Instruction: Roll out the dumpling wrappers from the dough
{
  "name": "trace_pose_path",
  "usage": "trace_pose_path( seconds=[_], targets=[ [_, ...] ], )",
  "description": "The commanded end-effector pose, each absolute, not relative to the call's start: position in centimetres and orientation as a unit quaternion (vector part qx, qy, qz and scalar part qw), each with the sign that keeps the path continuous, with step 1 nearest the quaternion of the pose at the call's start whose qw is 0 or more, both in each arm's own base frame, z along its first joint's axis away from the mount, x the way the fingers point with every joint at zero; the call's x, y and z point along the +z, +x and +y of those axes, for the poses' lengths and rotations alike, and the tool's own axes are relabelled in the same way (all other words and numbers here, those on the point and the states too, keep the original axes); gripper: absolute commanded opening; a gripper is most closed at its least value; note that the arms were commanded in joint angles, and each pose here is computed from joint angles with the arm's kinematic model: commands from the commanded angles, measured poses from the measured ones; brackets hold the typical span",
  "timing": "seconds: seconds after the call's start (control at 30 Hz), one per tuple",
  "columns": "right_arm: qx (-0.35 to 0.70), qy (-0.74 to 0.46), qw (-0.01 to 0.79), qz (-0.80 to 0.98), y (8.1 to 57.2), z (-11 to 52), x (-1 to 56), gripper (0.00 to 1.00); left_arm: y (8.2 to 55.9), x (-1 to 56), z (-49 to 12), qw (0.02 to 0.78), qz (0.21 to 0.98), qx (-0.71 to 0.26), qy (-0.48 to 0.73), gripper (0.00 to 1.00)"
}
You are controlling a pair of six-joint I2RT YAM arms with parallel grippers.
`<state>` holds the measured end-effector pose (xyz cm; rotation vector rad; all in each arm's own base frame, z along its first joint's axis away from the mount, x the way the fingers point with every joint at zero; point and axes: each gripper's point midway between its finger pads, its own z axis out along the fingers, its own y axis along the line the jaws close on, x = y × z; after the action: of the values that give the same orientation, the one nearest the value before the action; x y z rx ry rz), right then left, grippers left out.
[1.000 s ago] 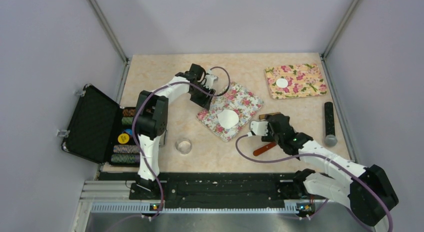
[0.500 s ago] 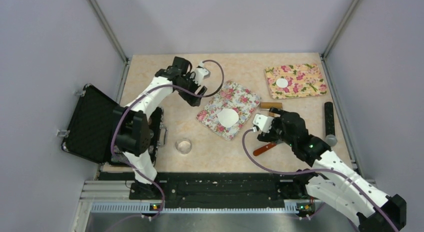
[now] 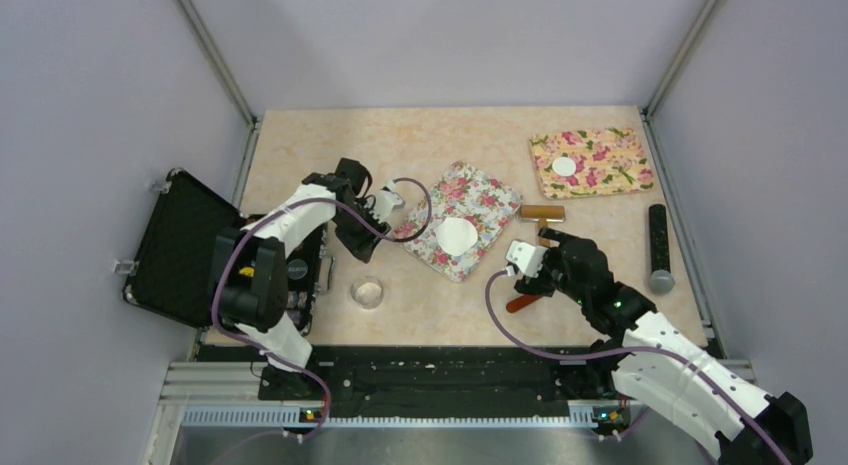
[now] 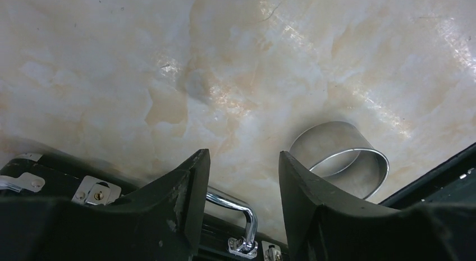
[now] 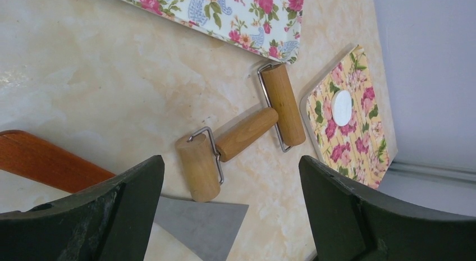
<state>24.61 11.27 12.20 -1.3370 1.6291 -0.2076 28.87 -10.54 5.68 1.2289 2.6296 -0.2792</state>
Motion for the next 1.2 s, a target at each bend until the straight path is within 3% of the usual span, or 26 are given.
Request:
trace_pose_path(
  seconds=[0.0,0.3,0.67,1.17],
  targets=[
    [-0.077,-0.539,0.513,0.663,25.1,11.9,13.4,0.89,28.0,8.2,-11.1,0.143,0.882,-0.117,0.433,0.53],
    [-0.072,-0.541,0.509,0.666,25.0,12.0,13.3,0.88,25.2,7.4,-10.0,0.111,0.881,-0.122,0.443,0.52],
    [-0.078,-0.541,0.505,0.668,25.1,11.8,12.9,0.88,24.5,5.1,-9.7,0.072,0.889,-0.124,0.435,0.44],
    [-0.079,-0.542,0.504,0.668,25.1,11.7,12.8,0.88,22.9,3.6,-10.6,0.038,0.887,-0.139,0.440,0.41]
  ],
)
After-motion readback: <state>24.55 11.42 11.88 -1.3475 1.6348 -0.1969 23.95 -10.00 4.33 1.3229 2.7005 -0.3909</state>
